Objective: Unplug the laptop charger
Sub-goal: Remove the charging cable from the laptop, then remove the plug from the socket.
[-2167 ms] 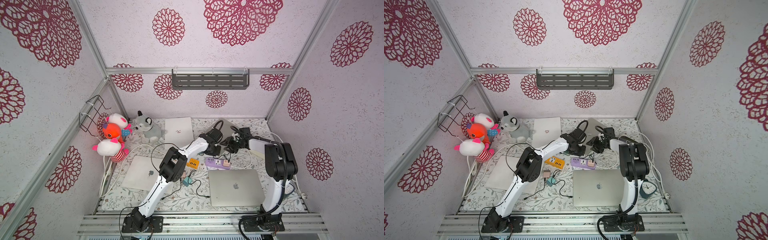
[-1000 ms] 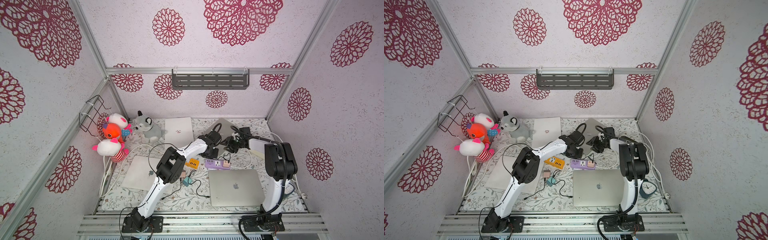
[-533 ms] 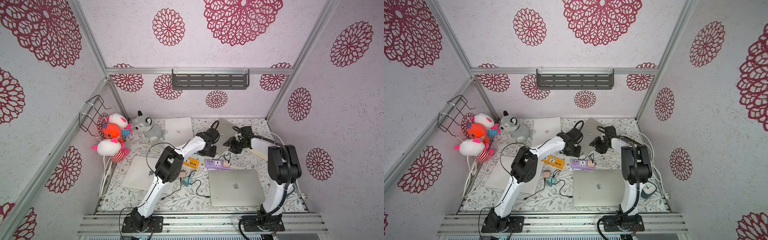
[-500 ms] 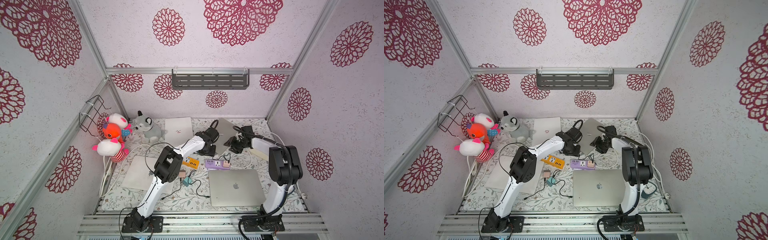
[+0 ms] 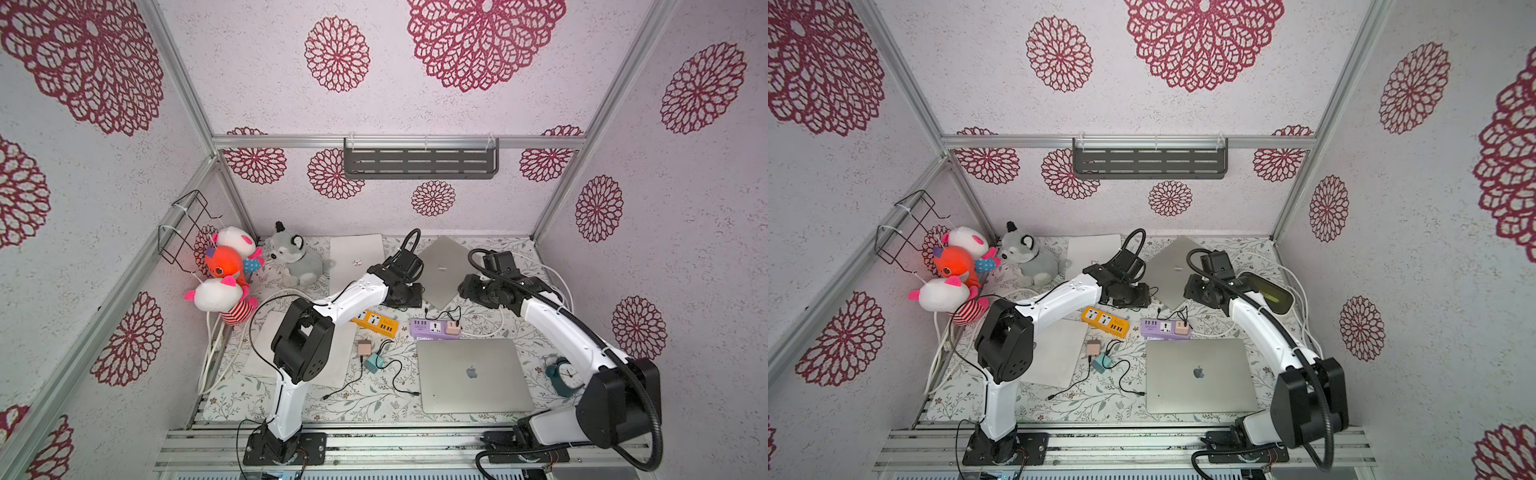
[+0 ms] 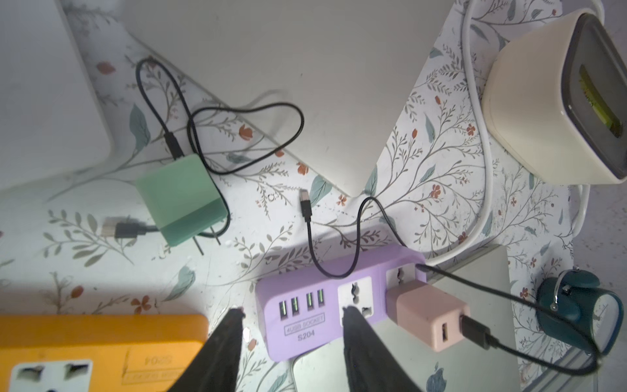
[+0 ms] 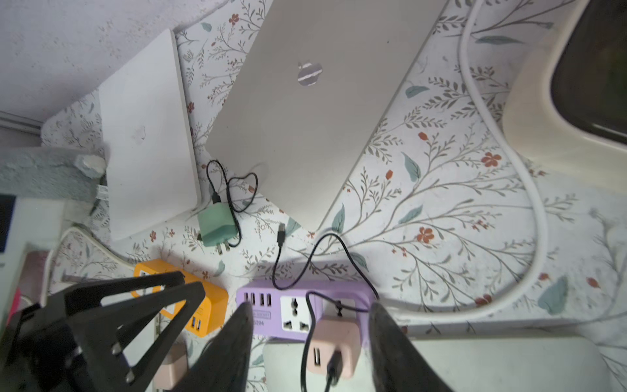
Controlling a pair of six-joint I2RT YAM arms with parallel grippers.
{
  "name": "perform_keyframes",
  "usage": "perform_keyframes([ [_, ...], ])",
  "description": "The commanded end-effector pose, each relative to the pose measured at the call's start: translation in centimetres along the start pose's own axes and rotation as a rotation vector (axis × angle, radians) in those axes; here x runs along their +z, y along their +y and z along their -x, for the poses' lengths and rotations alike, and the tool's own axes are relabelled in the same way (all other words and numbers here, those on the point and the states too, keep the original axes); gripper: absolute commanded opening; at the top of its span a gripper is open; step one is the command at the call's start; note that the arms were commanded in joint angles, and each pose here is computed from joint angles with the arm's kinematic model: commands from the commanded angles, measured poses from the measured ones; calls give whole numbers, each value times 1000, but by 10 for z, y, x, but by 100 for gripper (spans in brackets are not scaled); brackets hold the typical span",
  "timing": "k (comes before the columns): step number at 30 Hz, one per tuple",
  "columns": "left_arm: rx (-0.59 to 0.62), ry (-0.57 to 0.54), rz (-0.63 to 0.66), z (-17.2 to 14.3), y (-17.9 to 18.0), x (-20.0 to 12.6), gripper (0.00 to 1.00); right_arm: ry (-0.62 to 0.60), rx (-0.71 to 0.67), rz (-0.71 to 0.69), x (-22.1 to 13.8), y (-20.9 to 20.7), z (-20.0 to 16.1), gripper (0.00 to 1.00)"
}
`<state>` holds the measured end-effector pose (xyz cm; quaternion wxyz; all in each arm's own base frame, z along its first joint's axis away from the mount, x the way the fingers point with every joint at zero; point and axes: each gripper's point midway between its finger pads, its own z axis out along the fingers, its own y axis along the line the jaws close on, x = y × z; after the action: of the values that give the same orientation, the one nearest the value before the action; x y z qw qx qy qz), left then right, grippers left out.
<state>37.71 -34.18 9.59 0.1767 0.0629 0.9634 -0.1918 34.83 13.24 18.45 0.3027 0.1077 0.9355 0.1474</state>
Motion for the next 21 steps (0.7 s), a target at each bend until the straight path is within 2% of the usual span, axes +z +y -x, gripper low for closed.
perform_keyframes([
  [1,-28,-40,-67,2,-12,-8,51,-59,-46,-100,-27,-13,-12,56],
  [6,-41,-11,-81,-14,-8,4,51,-35,-57,-95,-30,-8,-45,58],
  [9,-42,-4,-93,-20,-10,8,51,8,-74,-148,-21,-14,-62,60],
  [14,-48,17,-104,-27,-9,18,51,42,-71,-173,-6,-19,-73,66],
  [21,-45,45,-113,-35,-14,28,50,71,-87,-160,14,-13,-78,67],
])
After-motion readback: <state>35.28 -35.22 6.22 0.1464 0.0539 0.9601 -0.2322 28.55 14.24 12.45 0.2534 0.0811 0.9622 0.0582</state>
